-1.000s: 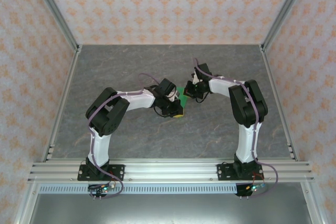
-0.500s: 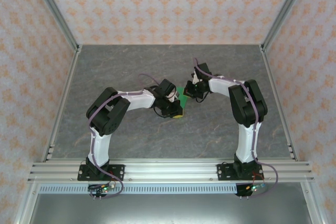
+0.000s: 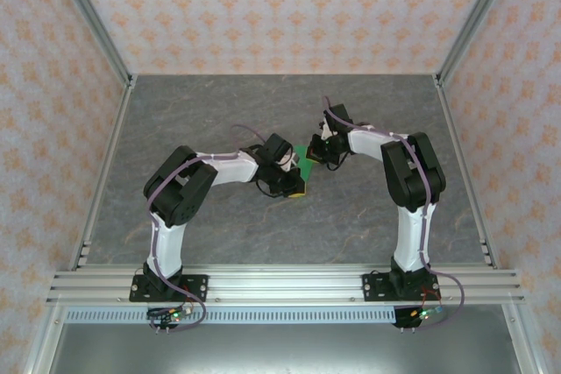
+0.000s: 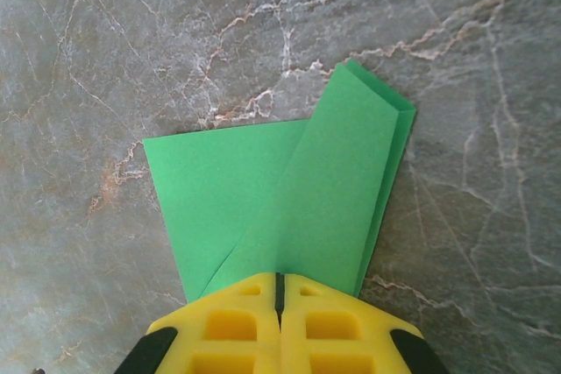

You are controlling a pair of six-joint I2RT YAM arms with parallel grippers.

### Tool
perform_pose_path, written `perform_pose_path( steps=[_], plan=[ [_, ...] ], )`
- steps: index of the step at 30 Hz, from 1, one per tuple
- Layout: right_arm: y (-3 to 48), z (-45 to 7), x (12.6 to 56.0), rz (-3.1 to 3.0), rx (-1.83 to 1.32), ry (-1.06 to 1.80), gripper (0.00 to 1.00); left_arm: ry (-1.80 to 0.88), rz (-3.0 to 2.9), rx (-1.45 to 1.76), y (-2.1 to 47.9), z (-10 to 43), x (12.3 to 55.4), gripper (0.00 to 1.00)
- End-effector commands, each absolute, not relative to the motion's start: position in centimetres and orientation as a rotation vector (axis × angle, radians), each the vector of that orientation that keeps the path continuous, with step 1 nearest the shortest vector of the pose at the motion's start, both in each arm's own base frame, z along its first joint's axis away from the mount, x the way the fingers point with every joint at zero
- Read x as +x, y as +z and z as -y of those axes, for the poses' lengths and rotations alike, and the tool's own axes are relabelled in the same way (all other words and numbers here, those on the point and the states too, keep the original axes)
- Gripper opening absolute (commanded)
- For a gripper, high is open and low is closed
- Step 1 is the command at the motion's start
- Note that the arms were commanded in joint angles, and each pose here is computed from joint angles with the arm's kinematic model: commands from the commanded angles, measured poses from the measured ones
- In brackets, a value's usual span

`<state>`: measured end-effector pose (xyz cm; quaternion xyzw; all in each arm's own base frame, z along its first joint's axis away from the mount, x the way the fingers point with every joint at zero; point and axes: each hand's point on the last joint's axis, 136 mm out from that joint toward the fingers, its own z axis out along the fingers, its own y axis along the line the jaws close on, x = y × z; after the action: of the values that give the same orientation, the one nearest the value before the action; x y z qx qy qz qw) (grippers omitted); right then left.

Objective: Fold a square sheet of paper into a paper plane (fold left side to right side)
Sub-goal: Fold the wing for the fifth time at the center of the table.

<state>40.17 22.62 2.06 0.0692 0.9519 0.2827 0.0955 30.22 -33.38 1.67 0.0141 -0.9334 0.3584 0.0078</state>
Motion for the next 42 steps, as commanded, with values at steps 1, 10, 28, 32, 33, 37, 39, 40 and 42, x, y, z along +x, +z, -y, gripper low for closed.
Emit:
perform_pose_path(
  steps=[1, 10, 28, 32, 33, 37, 39, 40, 42],
  plan=[
    [-2.7, -20.0, 38.2, -2.966, 0.280, 0.622, 0.03, 0.926, 2.867, 0.096, -1.4, 30.7, 26.8, 0.08],
    [-2.9, -19.9, 38.2, -2.976, 0.281, 0.610, 0.03, 0.953, 2.824, 0.051, -0.9, 30.4, 24.7, 0.08],
    [-2.9, -20.0, 38.2, -2.981, 0.274, 0.614, 0.03, 1.207, 2.873, 0.010, 6.9, 30.9, 29.1, 0.07],
    [-2.8, -20.0, 38.3, -2.981, 0.274, 0.615, 0.03, 1.251, 2.875, -0.051, 8.5, 31.9, 30.8, 0.07],
    [-2.8, -19.9, 38.2, -2.982, 0.274, 0.613, 0.03, 1.255, 2.869, -0.053, 8.3, 32.2, 31.1, 0.07],
    [-2.8, -20.0, 38.3, -2.981, 0.272, 0.618, 0.03, 1.238, 2.853, -0.049, 6.7, 33.1, 31.9, 0.07],
    [-2.8, -20.0, 38.2, -2.982, 0.272, 0.617, 0.03, 1.239, 2.844, -0.067, 6.3, 34.0, 32.0, 0.07],
    [-2.8, -20.0, 38.3, -2.982, 0.273, 0.617, 0.03, 1.231, 2.838, -0.074, 6.0, 34.3, 31.9, 0.07],
    [-2.8, -20.0, 38.2, -2.985, 0.271, 0.620, 0.03, 1.223, 2.835, -0.093, 5.6, 34.9, 32.0, 0.07]
  ],
)
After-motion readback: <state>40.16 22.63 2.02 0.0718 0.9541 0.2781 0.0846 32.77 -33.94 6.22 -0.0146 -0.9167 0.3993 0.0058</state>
